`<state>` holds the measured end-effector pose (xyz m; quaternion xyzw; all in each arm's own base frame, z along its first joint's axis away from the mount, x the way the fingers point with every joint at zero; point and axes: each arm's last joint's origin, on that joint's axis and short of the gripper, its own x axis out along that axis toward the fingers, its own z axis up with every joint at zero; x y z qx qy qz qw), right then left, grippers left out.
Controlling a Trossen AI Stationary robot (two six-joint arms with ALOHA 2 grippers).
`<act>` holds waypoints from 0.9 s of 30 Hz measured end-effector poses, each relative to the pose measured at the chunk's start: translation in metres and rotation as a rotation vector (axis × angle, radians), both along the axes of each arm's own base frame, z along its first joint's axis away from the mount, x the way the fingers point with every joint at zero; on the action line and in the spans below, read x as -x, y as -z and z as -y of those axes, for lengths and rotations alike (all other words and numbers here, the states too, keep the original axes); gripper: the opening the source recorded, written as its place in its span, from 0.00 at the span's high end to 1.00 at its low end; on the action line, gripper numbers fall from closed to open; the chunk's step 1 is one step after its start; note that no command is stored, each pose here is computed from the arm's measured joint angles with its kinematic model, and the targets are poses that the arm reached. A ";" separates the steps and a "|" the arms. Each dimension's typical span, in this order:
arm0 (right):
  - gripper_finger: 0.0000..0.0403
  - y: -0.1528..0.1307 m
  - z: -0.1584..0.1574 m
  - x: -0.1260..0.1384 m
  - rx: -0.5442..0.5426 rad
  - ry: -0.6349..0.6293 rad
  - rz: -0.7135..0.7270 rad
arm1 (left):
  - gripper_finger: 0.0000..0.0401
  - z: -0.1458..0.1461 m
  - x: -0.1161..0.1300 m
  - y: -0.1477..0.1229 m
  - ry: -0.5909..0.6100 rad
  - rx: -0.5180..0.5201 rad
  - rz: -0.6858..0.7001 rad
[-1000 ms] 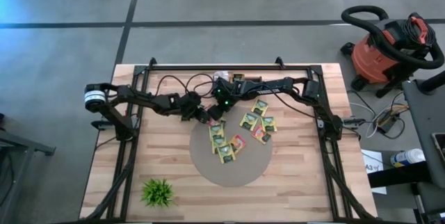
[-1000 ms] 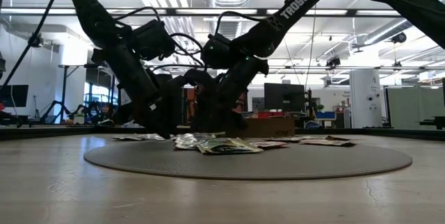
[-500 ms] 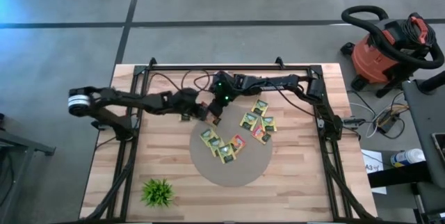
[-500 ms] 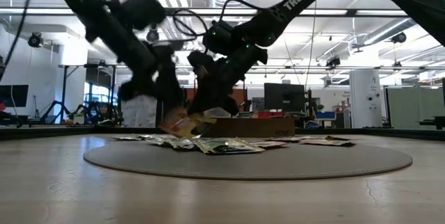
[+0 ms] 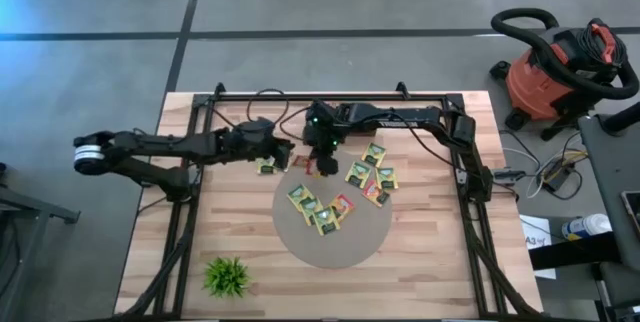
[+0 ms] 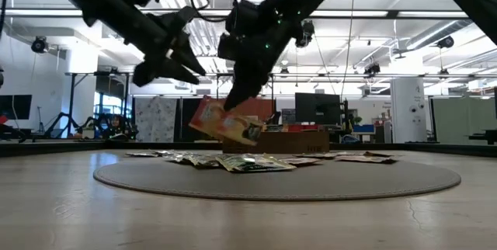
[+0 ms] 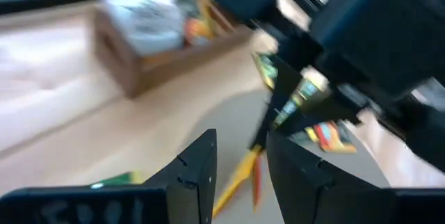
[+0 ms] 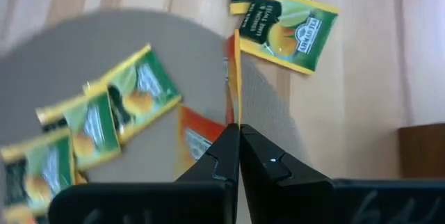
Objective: Pick & Place Tea
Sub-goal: Put the orange tea bag into the middle section of the wooden organizer
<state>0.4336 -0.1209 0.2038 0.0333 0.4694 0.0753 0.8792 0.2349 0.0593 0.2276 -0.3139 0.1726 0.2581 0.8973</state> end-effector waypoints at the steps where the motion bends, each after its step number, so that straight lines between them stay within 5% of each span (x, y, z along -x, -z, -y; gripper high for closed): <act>1: 0.98 -0.001 -0.001 0.000 0.023 -0.024 -0.014 | 0.70 0.000 -0.003 0.002 0.030 -0.001 0.007; 11: 0.98 -0.007 -0.004 0.001 0.069 -0.087 -0.050 | 0.70 -0.001 -0.037 0.020 0.260 0.015 -0.049; 27: 0.98 -0.009 -0.008 0.009 0.104 -0.176 -0.145 | 0.70 -0.006 -0.049 0.018 0.256 -0.083 -0.155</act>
